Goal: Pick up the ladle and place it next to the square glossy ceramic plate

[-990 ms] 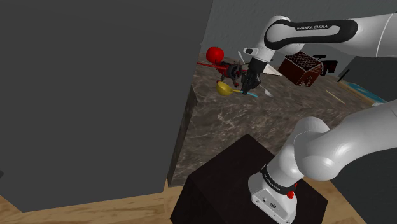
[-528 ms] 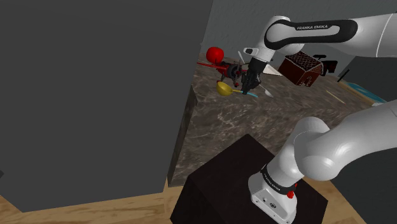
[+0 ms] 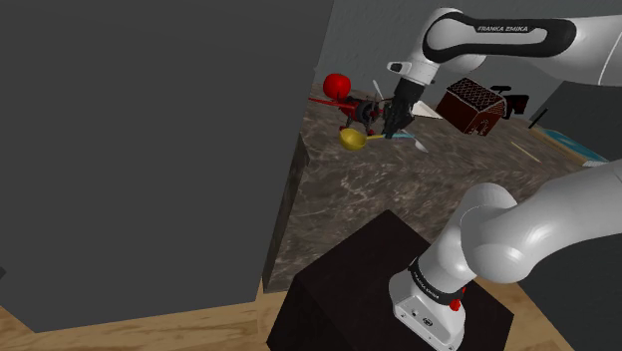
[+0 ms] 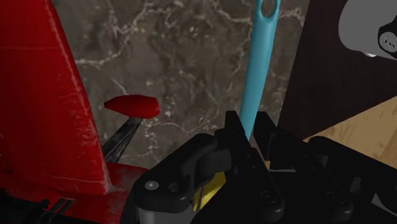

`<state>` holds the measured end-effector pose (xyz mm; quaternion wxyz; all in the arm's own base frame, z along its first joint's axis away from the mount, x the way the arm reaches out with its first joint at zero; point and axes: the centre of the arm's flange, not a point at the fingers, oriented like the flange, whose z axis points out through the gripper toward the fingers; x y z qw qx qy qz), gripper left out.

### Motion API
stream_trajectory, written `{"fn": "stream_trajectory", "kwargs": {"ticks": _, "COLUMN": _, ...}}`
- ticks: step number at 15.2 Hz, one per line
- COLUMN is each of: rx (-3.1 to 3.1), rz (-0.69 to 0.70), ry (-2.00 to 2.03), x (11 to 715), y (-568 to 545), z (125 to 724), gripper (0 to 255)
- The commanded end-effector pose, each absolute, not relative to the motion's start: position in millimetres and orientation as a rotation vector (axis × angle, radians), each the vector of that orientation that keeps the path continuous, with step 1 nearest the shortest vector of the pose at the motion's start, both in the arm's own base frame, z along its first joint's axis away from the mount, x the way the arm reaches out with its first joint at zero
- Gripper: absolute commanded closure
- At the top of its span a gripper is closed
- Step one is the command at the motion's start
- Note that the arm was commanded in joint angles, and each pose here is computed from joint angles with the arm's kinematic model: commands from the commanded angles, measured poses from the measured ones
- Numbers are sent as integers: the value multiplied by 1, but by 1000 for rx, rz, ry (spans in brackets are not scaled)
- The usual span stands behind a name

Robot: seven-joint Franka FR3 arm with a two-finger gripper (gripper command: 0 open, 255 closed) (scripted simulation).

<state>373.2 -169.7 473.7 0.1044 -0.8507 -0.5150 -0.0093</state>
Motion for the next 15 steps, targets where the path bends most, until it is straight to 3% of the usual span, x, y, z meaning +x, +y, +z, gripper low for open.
{"fn": "stream_trajectory", "kwargs": {"ticks": 1, "rx": -2508, "rz": -27, "ry": -1518, "x": 373, "y": -170, "z": 484, "gripper": 255}}
{"fn": "stream_trajectory", "kwargs": {"ticks": 15, "rx": -2508, "rz": -27, "ry": -1518, "x": 373, "y": -170, "z": 558, "gripper": 255}}
